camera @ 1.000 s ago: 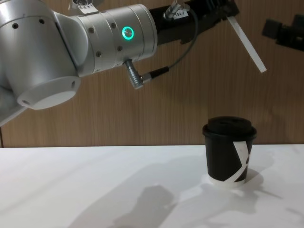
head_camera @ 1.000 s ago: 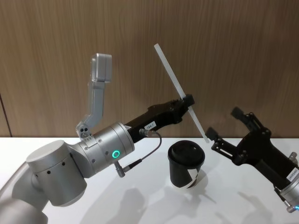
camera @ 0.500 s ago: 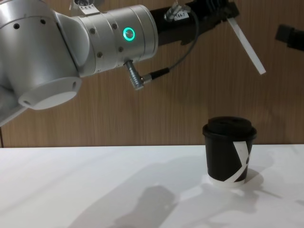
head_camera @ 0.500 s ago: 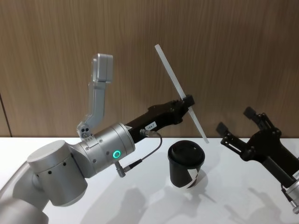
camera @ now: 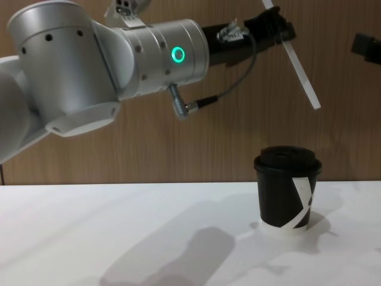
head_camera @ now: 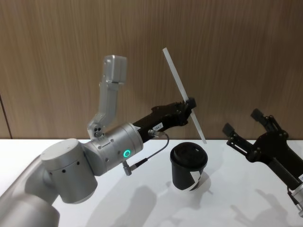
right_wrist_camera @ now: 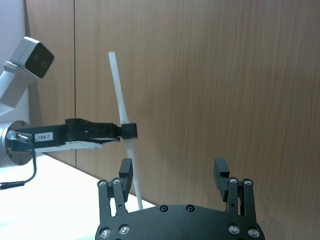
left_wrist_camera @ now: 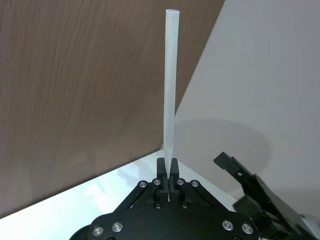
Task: Pick up the straw with one hand, pass it to the other hand, and insert it into the cup.
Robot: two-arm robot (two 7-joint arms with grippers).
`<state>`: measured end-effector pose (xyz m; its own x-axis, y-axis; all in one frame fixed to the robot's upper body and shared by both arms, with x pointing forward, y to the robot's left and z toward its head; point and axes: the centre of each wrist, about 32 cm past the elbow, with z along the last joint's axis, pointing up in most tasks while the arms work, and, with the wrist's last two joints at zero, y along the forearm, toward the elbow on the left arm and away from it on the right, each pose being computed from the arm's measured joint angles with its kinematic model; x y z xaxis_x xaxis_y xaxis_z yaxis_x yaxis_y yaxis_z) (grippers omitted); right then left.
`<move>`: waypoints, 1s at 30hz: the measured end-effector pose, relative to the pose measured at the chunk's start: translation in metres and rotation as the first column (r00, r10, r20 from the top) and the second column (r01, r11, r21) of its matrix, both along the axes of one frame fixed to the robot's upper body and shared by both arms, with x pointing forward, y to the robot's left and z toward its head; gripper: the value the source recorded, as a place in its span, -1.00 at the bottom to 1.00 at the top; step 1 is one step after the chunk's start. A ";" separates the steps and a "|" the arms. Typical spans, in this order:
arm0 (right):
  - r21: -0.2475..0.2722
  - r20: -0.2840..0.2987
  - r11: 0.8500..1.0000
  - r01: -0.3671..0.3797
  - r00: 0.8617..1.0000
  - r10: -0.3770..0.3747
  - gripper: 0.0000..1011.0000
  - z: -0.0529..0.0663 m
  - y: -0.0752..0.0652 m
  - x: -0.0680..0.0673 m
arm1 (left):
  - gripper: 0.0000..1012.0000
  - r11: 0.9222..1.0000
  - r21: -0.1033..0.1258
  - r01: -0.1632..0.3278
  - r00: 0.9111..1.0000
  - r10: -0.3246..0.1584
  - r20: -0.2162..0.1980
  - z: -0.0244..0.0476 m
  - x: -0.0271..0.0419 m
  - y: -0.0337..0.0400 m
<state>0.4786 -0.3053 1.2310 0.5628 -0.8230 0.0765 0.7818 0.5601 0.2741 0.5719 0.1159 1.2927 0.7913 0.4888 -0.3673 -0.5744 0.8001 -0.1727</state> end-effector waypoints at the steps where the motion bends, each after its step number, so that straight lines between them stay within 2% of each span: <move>1: 0.000 0.000 1.000 0.001 1.000 -0.001 0.98 0.000 0.000 0.000 | -0.98 1.000 0.004 -0.001 1.000 0.001 0.000 -0.0001 0.0008 -0.0009; 8: 0.001 -0.003 1.000 0.007 1.000 -0.007 0.98 0.000 0.000 0.000 | -0.98 0.999 0.043 -0.020 1.000 0.019 0.006 -0.0010 0.0086 -0.0100; 15: 0.002 -0.004 1.000 0.010 1.000 -0.010 0.98 0.000 0.000 0.000 | -0.98 0.996 0.082 -0.031 0.999 0.029 0.020 -0.0021 0.0132 -0.0169; 22: 0.002 -0.005 1.000 0.013 1.000 -0.013 0.98 0.000 0.000 -0.001 | -0.98 0.992 0.121 -0.045 0.998 0.039 0.052 -0.0026 0.0149 -0.0220; 30: 0.002 -0.006 1.000 0.014 1.000 -0.014 0.98 0.000 0.000 -0.001 | -0.98 0.984 0.164 -0.063 0.994 0.046 0.102 -0.0040 0.0136 -0.0266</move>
